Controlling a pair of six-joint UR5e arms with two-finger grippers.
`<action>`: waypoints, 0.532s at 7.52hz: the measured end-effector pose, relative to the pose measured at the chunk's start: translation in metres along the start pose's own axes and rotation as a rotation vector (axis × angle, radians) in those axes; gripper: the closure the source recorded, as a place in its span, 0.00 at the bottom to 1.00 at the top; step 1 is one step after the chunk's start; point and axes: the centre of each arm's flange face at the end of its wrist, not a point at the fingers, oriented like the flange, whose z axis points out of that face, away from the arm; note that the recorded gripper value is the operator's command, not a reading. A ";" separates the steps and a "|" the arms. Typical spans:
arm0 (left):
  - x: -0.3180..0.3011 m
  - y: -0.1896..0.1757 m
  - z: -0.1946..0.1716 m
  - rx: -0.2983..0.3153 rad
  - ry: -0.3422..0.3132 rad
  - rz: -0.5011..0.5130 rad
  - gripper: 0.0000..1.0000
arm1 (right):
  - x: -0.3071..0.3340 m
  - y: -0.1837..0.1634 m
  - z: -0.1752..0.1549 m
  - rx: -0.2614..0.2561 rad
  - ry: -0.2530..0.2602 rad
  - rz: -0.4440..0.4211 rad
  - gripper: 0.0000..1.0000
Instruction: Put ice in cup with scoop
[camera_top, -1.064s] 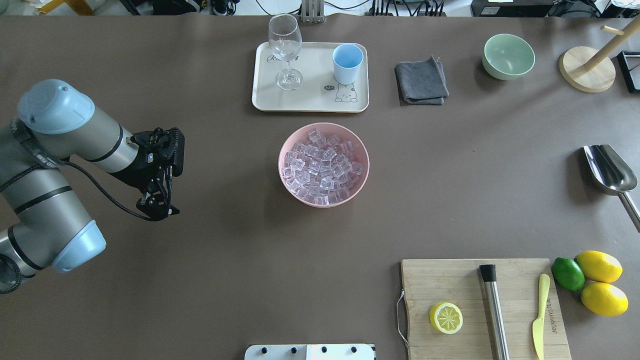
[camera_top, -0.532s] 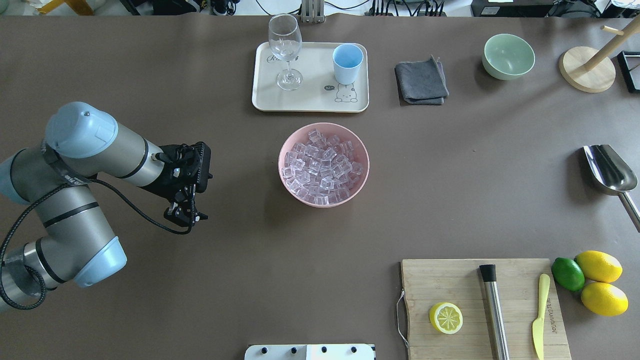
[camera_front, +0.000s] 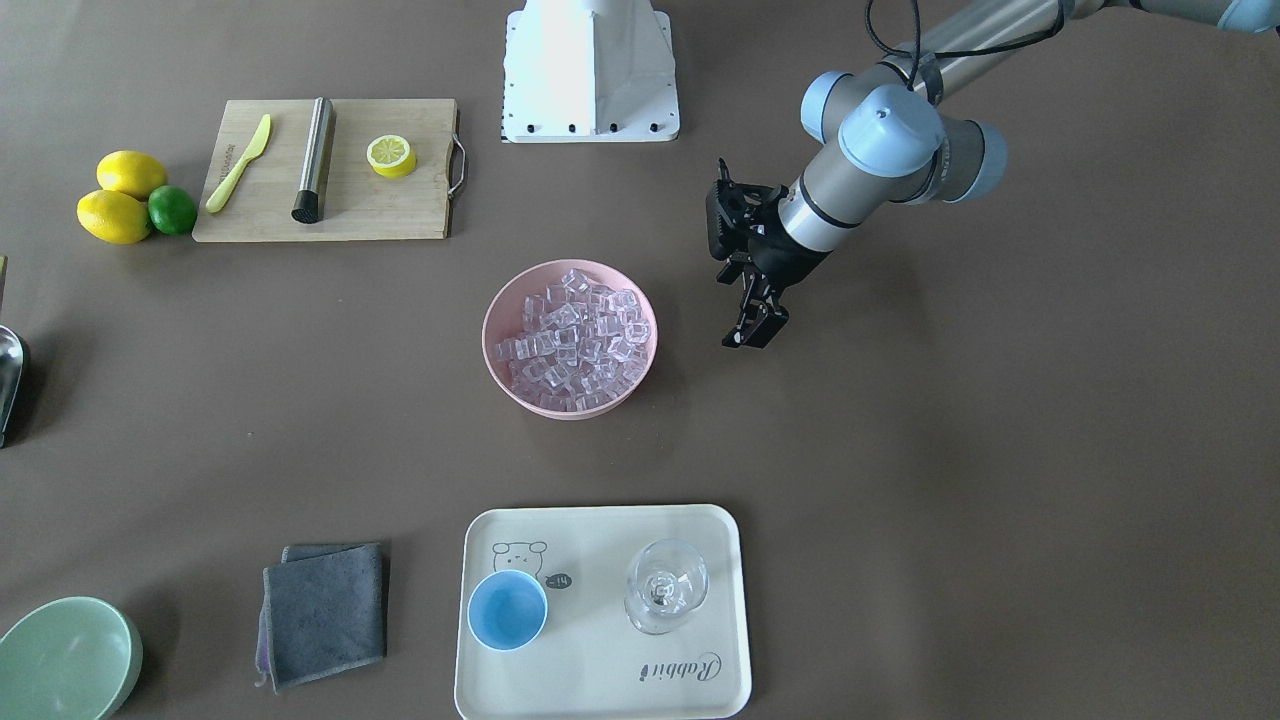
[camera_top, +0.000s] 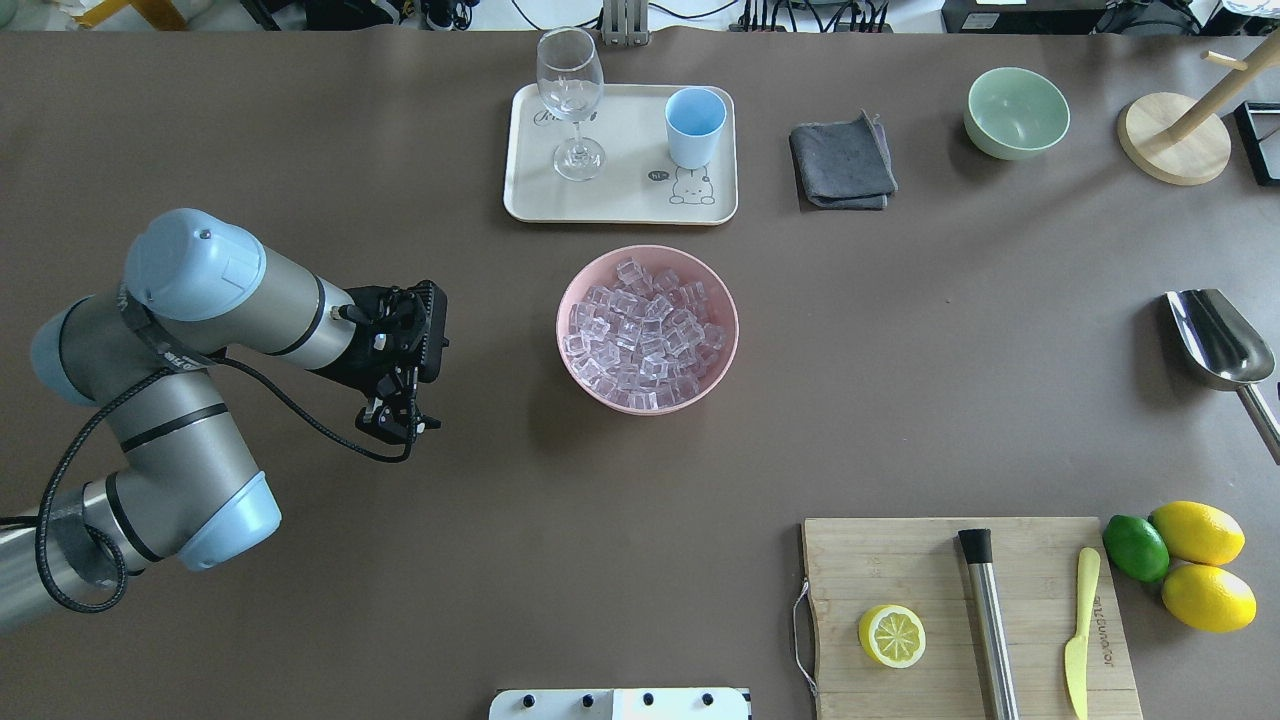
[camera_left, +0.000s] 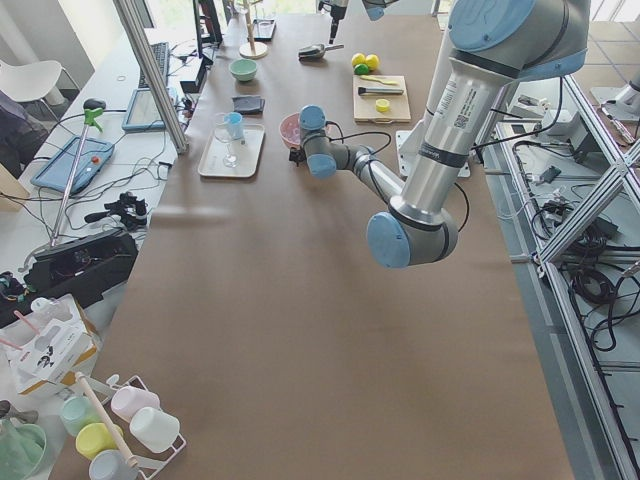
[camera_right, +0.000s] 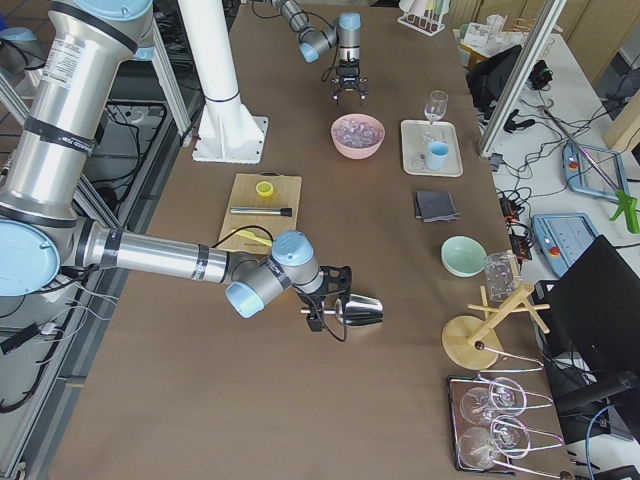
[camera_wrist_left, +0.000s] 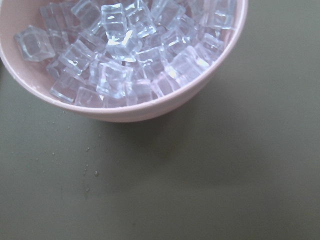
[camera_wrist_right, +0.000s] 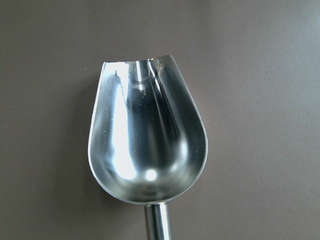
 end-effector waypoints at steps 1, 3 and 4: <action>-0.008 -0.007 0.009 0.002 -0.003 0.002 0.02 | -0.006 0.003 0.005 0.002 0.000 -0.010 0.02; -0.021 -0.018 0.025 0.005 -0.004 -0.001 0.02 | -0.015 0.011 0.014 -0.016 -0.003 -0.042 0.08; -0.027 -0.025 0.034 0.010 -0.003 -0.006 0.02 | -0.017 0.014 0.017 -0.027 -0.004 -0.056 0.17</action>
